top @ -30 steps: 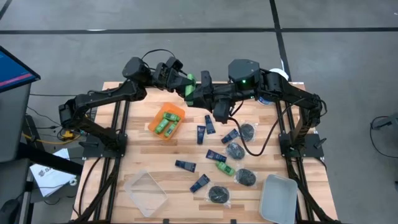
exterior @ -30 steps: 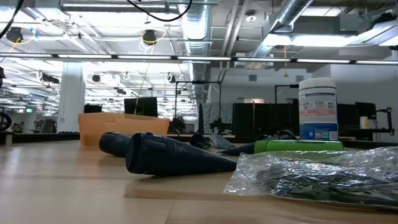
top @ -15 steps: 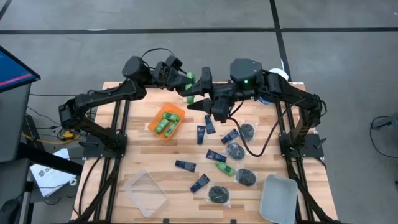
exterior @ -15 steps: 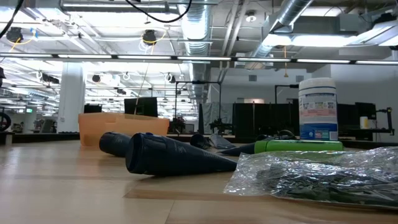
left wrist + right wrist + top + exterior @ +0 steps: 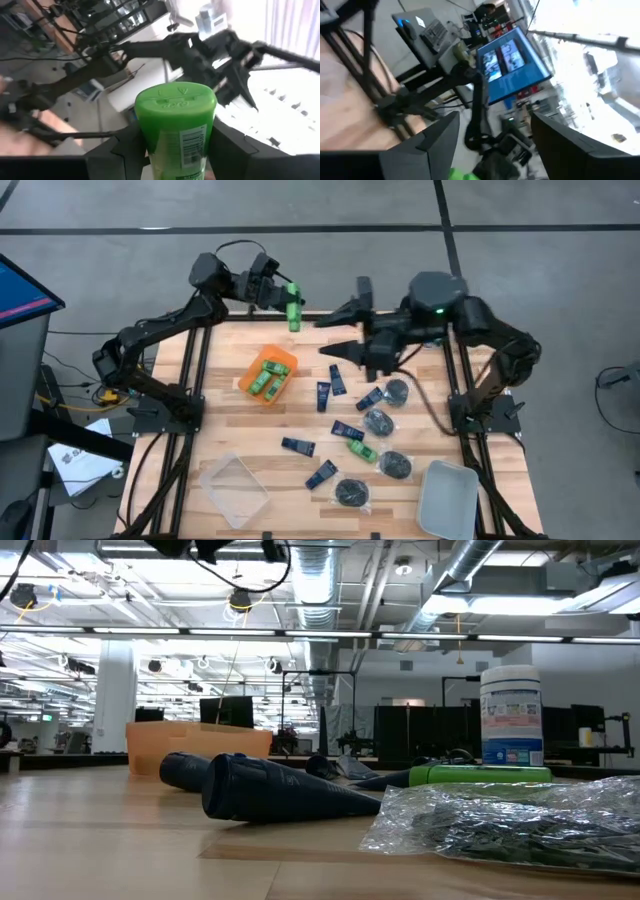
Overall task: Pick & Place Travel size toiletries
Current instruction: Put the green shampoo bottle into the top orange bin
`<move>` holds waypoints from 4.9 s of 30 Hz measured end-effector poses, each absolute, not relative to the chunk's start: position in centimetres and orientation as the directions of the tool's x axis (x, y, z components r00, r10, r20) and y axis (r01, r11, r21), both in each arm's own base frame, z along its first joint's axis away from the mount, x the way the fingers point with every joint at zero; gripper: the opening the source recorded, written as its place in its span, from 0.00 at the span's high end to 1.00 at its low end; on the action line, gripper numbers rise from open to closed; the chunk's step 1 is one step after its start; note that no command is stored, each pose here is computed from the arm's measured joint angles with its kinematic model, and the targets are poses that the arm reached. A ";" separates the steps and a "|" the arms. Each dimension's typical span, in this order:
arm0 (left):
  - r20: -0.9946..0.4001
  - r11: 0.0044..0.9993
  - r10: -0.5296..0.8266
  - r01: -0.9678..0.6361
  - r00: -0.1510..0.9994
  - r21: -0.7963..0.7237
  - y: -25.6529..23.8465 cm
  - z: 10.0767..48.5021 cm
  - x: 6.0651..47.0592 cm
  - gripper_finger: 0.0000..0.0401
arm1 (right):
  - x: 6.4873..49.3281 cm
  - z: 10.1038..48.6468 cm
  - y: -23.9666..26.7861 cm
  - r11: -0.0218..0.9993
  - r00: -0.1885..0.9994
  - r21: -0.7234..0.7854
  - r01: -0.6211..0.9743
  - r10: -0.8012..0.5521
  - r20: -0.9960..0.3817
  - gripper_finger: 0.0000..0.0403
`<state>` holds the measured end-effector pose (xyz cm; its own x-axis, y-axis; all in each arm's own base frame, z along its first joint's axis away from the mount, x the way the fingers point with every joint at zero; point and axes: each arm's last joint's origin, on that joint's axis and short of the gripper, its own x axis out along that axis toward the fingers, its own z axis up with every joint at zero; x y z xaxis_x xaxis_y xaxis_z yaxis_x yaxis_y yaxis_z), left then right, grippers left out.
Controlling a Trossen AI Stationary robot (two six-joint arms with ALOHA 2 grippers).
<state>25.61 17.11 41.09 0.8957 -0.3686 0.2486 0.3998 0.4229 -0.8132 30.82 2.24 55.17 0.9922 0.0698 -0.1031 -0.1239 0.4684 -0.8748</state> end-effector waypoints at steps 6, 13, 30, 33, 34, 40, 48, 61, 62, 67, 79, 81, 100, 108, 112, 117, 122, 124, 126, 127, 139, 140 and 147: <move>0.161 0.522 -0.405 0.372 0.900 -0.768 18.3 38.0 24.8 0.57 | 27.3 56.4 1.9 0.593 0.992 -0.795 -0.124 0.065 -0.106 0.43; 0.074 0.569 -0.395 0.307 0.916 -0.763 18.1 31.4 24.6 0.57 | 25.1 56.5 1.4 0.705 0.985 -0.693 -0.153 0.048 -0.168 0.45; 0.228 0.657 -0.409 0.458 0.884 -0.598 11.0 37.1 18.3 0.57 | 24.6 55.4 1.0 0.791 0.955 -0.576 -0.205 0.034 -0.293 0.52; 0.303 0.727 -0.373 0.479 0.877 -0.492 9.2 39.2 15.8 0.57 | 24.5 55.3 1.0 0.801 0.951 -0.561 -0.210 0.034 -0.306 0.53; 0.319 0.751 -0.356 0.472 0.878 -0.462 8.8 39.6 15.1 0.57 | 24.5 55.2 1.0 0.802 0.950 -0.559 -0.212 0.035 -0.311 0.53; 0.267 0.903 -0.114 0.212 0.957 -0.374 8.1 39.0 13.5 0.57 | 24.5 55.1 1.0 0.805 0.947 -0.552 -0.215 0.034 -0.319 0.53; -0.272 0.757 0.370 -0.458 0.888 -0.466 10.3 32.7 14.5 0.57 | 24.6 55.1 0.9 0.862 0.947 -0.471 -0.188 0.033 -0.318 0.54; -0.782 0.617 0.272 -0.726 0.560 -0.305 10.8 23.7 20.4 0.57 | 24.5 54.9 0.9 0.899 0.938 -0.399 -0.181 0.035 -0.346 0.55; -0.798 0.616 0.273 -0.734 0.538 -0.285 10.6 23.1 21.0 0.57 | 24.5 54.8 0.9 0.900 0.936 -0.395 -0.181 0.035 -0.349 0.55; -0.850 0.573 0.303 -0.795 0.431 -0.199 9.7 20.9 22.7 0.57 | 24.4 54.7 0.9 0.907 0.930 -0.378 -0.183 0.035 -0.366 0.56; -0.902 0.576 0.257 -0.804 0.347 -0.145 8.9 18.4 24.0 0.57 | 24.4 54.6 0.9 0.911 0.928 -0.370 -0.182 0.035 -0.371 0.57; -0.904 0.576 0.256 -0.805 0.343 -0.143 8.9 18.4 24.0 0.57 | 24.4 54.6 0.9 0.911 0.928 -0.370 -0.182 0.035 -0.371 0.57; -0.904 0.694 0.239 -0.714 0.356 -0.097 7.7 18.7 24.1 0.32 | 24.4 54.5 0.9 0.931 0.926 -0.327 -0.160 0.026 -0.377 0.38; -0.839 0.688 0.283 -0.707 0.466 -0.161 7.3 21.8 22.7 0.29 | 23.8 53.4 -1.1 0.974 0.857 -0.225 0.031 -0.143 -0.496 0.38; -0.780 0.676 0.306 -0.702 0.546 -0.226 7.0 24.0 21.5 0.29 | 23.8 52.0 -2.6 0.973 0.775 -0.132 0.189 -0.230 -0.588 0.38; -0.666 0.680 0.338 -0.662 0.665 -0.316 6.3 26.9 19.7 0.29 | 24.8 48.5 -3.9 0.945 0.621 -0.057 0.322 -0.256 -0.741 0.38; -0.558 0.693 0.366 -0.618 0.745 -0.371 5.6 29.2 17.8 0.29 | 27.0 43.2 -2.9 0.933 0.457 -0.032 0.358 -0.205 -0.866 0.38; -0.525 0.694 0.381 -0.611 0.761 -0.381 5.5 29.9 17.1 0.29 | 27.7 40.7 -2.0 0.935 0.382 -0.039 0.354 -0.183 -0.906 0.38; -0.491 0.696 0.394 -0.601 0.777 -0.392 5.4 30.4 16.7 0.29 | 28.2 38.0 -0.8 0.937 0.313 -0.046 0.347 -0.162 -0.936 0.38; -0.487 0.696 0.396 -0.600 0.779 -0.394 5.3 30.5 16.5 0.29 | 28.5 36.7 -0.3 0.937 0.289 -0.049 0.345 -0.156 -0.944 0.38; -0.457 0.708 0.388 -0.577 0.800 -0.408 5.2 30.9 16.2 0.29 | 29.5 26.1 7.0 0.922 0.306 0.158 0.353 0.046 -0.951 0.38; -0.457 0.707 0.388 -0.576 0.801 -0.410 5.2 30.9 16.2 0.29 | 29.5 25.8 7.4 0.915 0.319 0.174 0.363 0.053 -0.946 0.38; -0.459 0.732 0.362 -0.552 0.811 -0.399 5.1 30.9 16.3 0.29 | 28.9 24.0 9.4 0.901 0.329 0.193 0.389 0.060 -0.943 0.36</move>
